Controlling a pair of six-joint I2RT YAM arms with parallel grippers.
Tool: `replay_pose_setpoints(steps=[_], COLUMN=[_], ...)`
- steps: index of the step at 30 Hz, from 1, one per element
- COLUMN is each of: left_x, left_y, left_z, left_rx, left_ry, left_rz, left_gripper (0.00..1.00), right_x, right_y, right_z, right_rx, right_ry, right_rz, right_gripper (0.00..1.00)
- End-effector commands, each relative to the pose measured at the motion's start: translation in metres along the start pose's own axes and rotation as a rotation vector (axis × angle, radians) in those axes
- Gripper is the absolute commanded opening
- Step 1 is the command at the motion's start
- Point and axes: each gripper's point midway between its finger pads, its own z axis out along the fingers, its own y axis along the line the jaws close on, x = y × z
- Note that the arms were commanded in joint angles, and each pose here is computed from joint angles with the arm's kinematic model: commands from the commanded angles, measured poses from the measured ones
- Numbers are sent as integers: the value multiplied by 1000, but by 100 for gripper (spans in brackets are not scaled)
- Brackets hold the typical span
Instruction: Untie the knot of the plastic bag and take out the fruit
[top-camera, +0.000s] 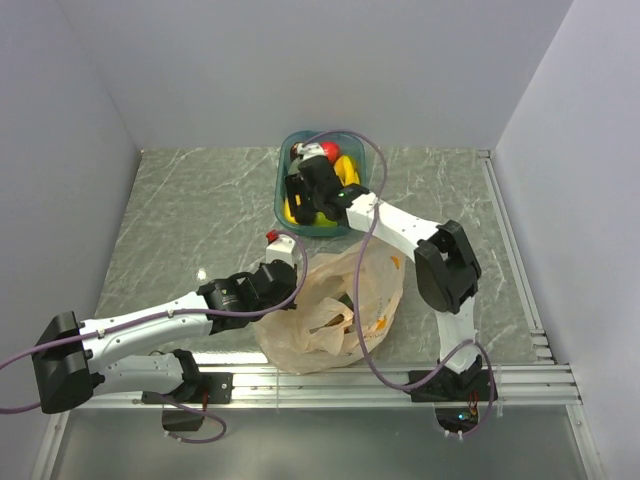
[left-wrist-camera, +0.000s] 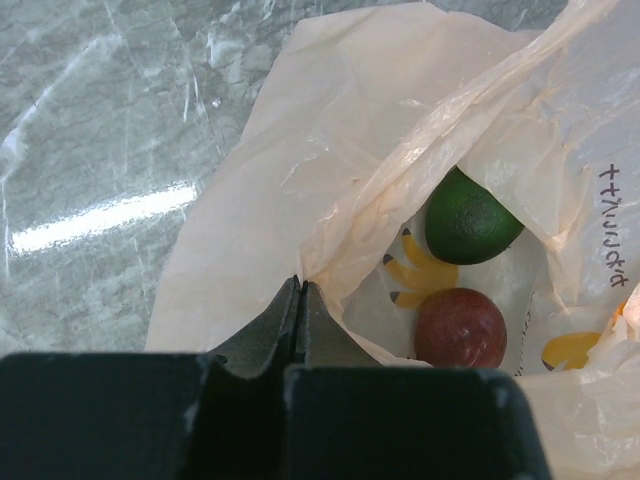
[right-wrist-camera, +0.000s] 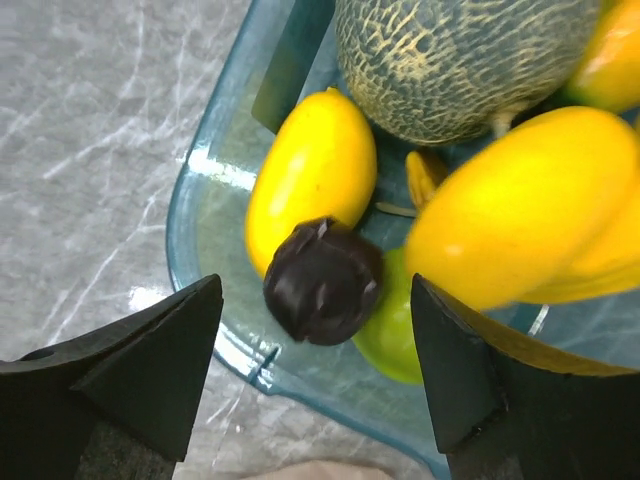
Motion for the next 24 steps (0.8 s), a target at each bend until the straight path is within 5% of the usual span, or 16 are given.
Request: replay_pose_setpoints(steps=[1, 12, 24], left_x=[-11, -8, -15], left_y=[-2, 1, -3], left_z=[-3, 0, -4], left_rx=[-3, -20, 18], left_ry=[-37, -54, -98], left_rz=[-35, -114, -181], left_gripper=[1, 1, 1], right_x=[-72, -8, 123], right_y=[-6, -22, 4], right_z=[-61, -190, -220], right_rx=[0, -35, -71], right_ry=[-187, -151, 61], right_rz=[61, 169, 464], right_gripper=[82, 71, 67])
